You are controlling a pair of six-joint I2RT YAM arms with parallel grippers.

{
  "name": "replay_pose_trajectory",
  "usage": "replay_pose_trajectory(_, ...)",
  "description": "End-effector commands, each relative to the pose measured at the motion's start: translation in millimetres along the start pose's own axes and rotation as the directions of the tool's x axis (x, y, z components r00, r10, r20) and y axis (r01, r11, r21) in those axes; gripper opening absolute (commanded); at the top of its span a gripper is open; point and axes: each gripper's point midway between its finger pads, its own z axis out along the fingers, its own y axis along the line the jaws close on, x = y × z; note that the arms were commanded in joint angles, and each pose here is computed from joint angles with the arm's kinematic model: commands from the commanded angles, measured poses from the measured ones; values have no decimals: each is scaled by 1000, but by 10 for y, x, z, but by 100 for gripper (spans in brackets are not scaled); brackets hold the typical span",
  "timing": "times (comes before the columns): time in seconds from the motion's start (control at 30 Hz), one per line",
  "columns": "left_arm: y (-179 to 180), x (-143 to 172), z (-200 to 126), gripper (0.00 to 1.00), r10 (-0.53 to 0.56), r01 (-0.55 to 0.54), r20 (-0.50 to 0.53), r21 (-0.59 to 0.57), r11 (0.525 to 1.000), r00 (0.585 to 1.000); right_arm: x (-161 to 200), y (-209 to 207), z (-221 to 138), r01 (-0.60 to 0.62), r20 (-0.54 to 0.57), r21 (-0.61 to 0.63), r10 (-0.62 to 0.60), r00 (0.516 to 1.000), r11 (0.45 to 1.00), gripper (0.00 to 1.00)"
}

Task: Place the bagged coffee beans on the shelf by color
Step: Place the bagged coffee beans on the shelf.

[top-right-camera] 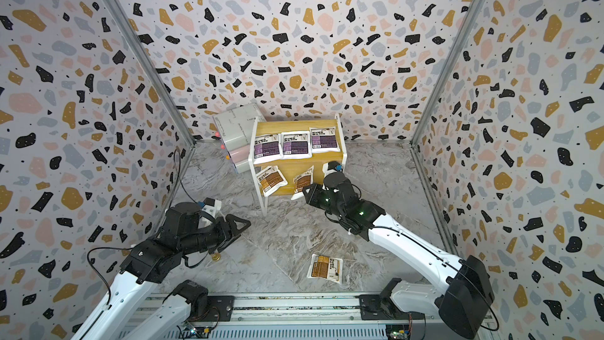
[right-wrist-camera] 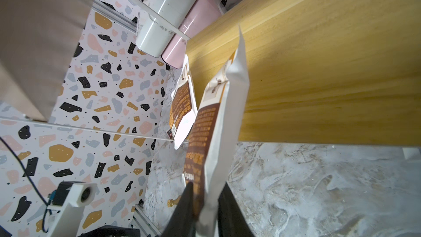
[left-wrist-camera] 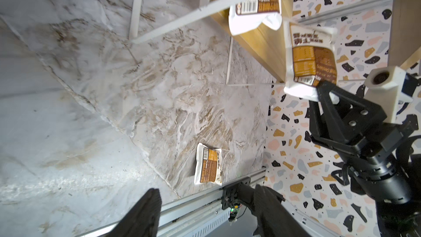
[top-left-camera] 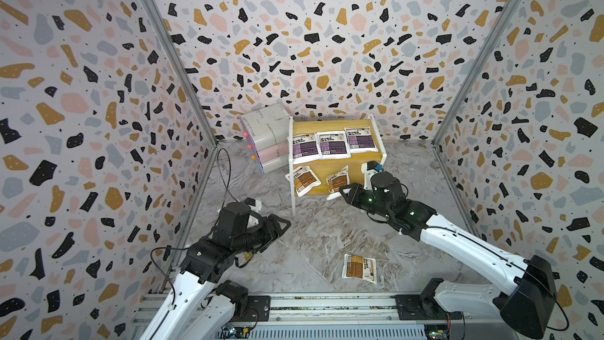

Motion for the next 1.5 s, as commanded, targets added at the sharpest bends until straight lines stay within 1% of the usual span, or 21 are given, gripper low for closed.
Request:
replay_pose_trajectory(0.0,3,-215,-5,69,-4,6,69,-29,1000,998,-81,45,30,-3,27,-8,3,1000,1000,22)
replay_pose_trajectory(0.2,58,-567,81,68,-42,49,134,-52,997,990,-89,52,135,-1,18,2,1,1000,1000,29)
replay_pose_trajectory(0.3,49,-746,114,66,-65,73,192,-36,997,979,-98,32,158,-5,20,14,4,1000,1000,36)
replay_pose_trajectory(0.4,42,-842,189,64,-85,92,212,-21,996,974,-103,10,154,-4,20,28,4,1000,1000,43)
replay_pose_trajectory(0.63,72,-980,296,61,-78,91,234,-46,995,969,-97,6,37,-8,13,34,7,1000,999,56)
replay_pose_trajectory(0.77,76,-1080,357,52,-71,88,245,-60,994,967,-65,-59,-62,-18,12,53,17,1000,998,63)
replay_pose_trajectory(0.87,64,-1141,412,51,-56,75,240,-73,995,969,-43,-108,-118,-25,12,67,24,1000,997,71)
replay_pose_trajectory(1.07,26,-1269,472,45,-20,42,244,-86,995,969,-25,-92,-212,-27,1,63,27,1000,998,71)
replay_pose_trajectory(1.23,-19,-1397,599,35,1,19,227,-82,996,974,58,-89,-336,-32,-34,53,33,999,998,70)
replay_pose_trajectory(1.4,-47,-1557,698,23,13,8,218,-94,996,976,190,-120,-496,-21,-88,50,25,996,999,62)
replay_pose_trajectory(1.43,-52,-1579,730,22,43,-22,208,-103,994,977,207,-127,-542,-12,-95,50,17,995,999,59)
replay_pose_trajectory(1.47,-61,-1598,771,21,43,-24,199,-100,995,979,230,-133,-581,-4,-106,50,9,994,999,55)
